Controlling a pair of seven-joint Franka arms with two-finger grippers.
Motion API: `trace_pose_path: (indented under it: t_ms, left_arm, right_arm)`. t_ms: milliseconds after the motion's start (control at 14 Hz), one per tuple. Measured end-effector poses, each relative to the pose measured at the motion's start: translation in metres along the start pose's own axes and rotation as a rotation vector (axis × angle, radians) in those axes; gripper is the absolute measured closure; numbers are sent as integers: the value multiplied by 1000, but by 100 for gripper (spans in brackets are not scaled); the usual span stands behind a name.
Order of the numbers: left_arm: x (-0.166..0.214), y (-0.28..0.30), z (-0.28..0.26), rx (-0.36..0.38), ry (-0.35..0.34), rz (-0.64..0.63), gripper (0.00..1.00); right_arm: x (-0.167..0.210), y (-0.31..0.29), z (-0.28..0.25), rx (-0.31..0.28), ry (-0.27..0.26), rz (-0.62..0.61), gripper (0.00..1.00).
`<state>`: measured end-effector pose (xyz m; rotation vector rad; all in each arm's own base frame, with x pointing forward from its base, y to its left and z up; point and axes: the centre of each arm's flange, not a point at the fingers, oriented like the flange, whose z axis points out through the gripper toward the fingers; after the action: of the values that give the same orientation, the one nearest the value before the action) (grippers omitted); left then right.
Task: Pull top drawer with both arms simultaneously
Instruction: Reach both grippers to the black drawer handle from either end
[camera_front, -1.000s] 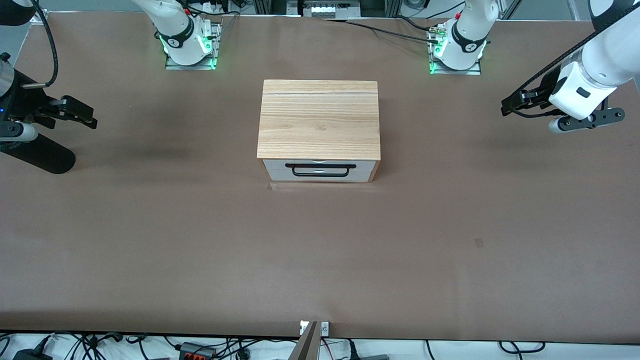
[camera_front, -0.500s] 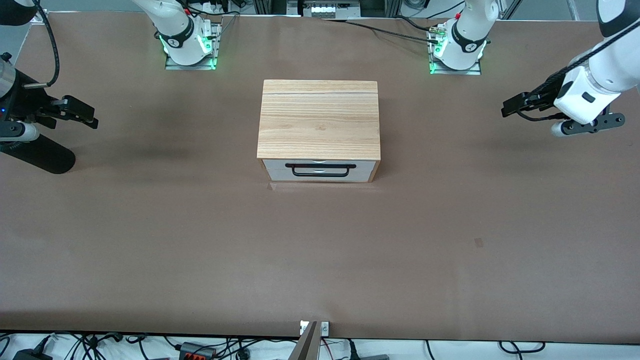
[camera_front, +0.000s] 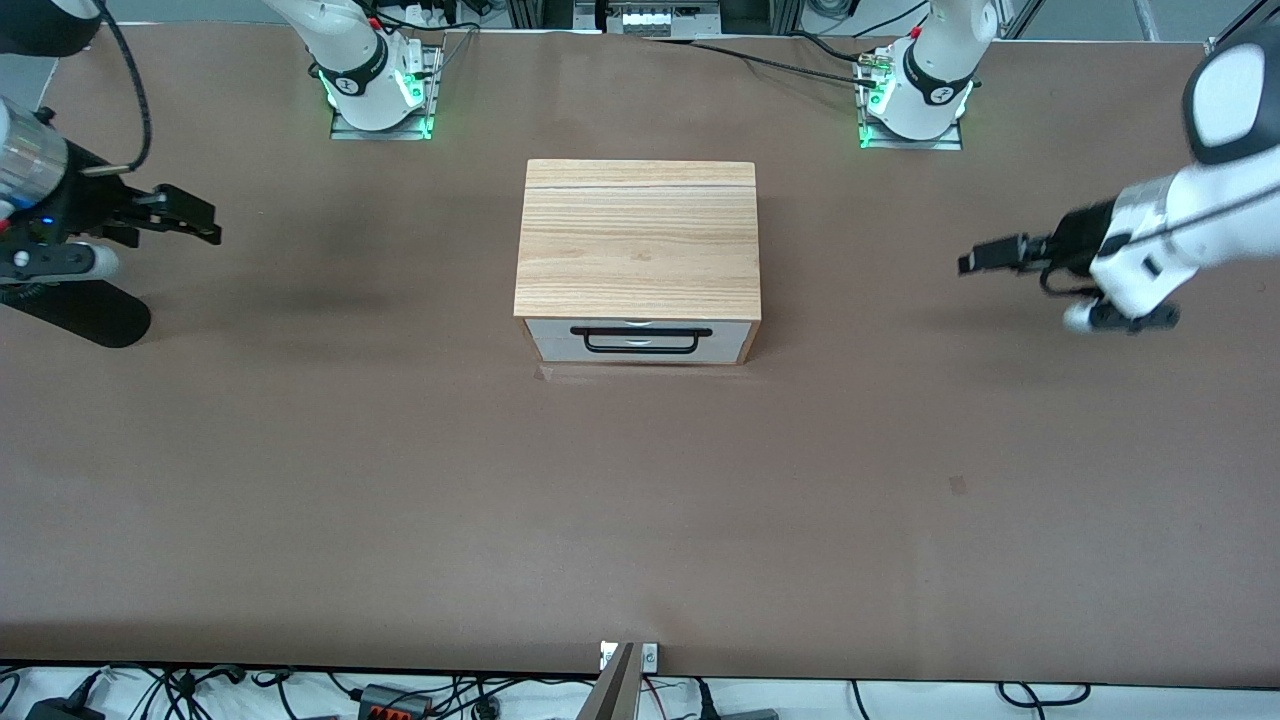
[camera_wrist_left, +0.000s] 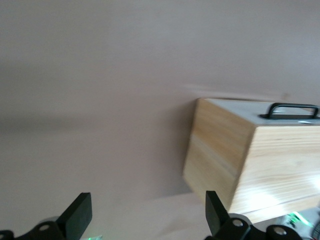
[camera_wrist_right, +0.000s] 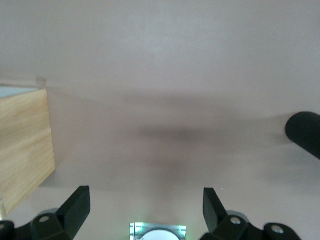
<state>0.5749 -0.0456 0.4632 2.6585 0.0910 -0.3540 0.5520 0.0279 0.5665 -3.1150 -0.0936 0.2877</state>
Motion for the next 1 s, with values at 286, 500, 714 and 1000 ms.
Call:
trace_pose_path:
  t_ms: [286, 500, 714, 1000]
  left_arm:
    - [52, -13, 67, -291, -23, 169, 0]
    - [74, -11, 116, -516, -43, 215, 0]
    - [86, 10, 164, -674, -36, 276, 0]
    - [98, 24, 235, -861, -5, 309, 0]
  right_arm:
    - [20, -30, 43, 115, -113, -34, 0]
    - [40, -44, 91, 249, -234, -32, 0]
    - [69, -70, 144, 499, -315, -5, 0]
    - [106, -130, 211, 717, -273, -34, 0]
